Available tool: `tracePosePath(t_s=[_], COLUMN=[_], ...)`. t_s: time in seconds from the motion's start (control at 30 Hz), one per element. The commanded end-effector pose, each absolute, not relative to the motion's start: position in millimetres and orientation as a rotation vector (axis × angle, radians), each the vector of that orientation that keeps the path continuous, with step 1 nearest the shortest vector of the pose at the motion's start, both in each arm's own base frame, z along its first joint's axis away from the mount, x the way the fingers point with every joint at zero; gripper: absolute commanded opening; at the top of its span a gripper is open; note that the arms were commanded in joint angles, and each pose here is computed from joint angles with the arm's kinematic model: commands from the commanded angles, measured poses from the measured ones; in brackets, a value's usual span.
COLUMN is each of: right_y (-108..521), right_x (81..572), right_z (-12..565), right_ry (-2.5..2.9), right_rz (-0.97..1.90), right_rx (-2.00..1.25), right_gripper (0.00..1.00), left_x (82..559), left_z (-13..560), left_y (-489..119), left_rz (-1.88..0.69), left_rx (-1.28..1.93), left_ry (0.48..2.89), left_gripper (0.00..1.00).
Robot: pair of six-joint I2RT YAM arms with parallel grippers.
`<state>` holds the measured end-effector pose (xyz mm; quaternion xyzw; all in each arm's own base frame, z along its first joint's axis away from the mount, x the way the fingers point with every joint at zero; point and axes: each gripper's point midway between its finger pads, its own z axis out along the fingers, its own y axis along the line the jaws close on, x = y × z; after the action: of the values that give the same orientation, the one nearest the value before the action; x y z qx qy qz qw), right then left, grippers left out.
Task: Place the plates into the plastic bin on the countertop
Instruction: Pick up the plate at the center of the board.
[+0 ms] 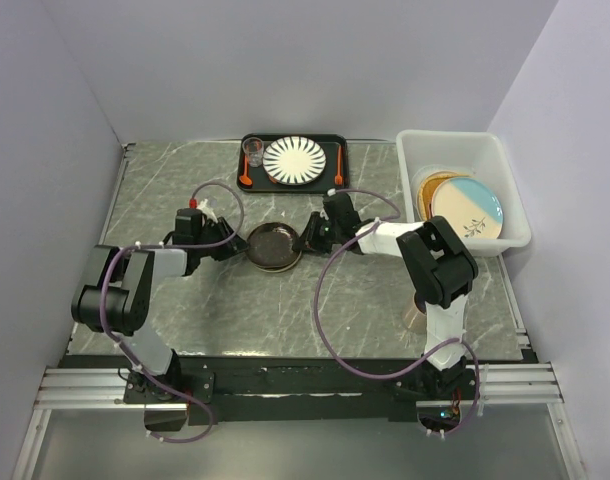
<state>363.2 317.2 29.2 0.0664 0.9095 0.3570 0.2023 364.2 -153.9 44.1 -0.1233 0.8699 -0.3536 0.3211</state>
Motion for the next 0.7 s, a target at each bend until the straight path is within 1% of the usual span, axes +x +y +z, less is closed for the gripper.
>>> tracePosePath(t_s=[0.0,0.03,0.1,0.13,0.17,0.2,0.3,0.33,0.67], right_y=[304,304,301,302,299,298,297,297,300], right_x=[358,360,361,362,363,363,364,365,360], right_z=[24,27,34,39,43,47,57,59,82], right_ry=[2.545,2.532,2.512,2.496,2.482,2.472,2.443,2.435,2.365], right_rz=[0.927,0.947,0.963,0.975,0.973,0.976,0.988,0.993,1.079], right_rx=[0.158,0.155,0.165,0.158,0.161,0.163,0.16,0.159,0.152], right_gripper=[0.15,0.29,0.43,0.55,0.6,0.68,0.75,0.75,0.76], left_x=[375,375,376,377,377,377,378,377,375], left_z=[38,34,30,30,29,29,30,31,51], left_y=[-156,-157,-157,-157,-157,-156,-156,-155,-157], left_rz=[-0.903,-0.91,-0.91,-0.904,-0.902,-0.896,-0.895,-0.894,-0.917], left_rx=[-0.282,-0.286,-0.29,-0.291,-0.294,-0.293,-0.294,-0.295,-0.269], left_ry=[2.297,2.306,2.311,2.312,2.315,2.314,2.305,2.302,2.243], left_gripper=[0.23,0.21,0.12,0.08,0.03,0.01,0.01,0.01,0.01])
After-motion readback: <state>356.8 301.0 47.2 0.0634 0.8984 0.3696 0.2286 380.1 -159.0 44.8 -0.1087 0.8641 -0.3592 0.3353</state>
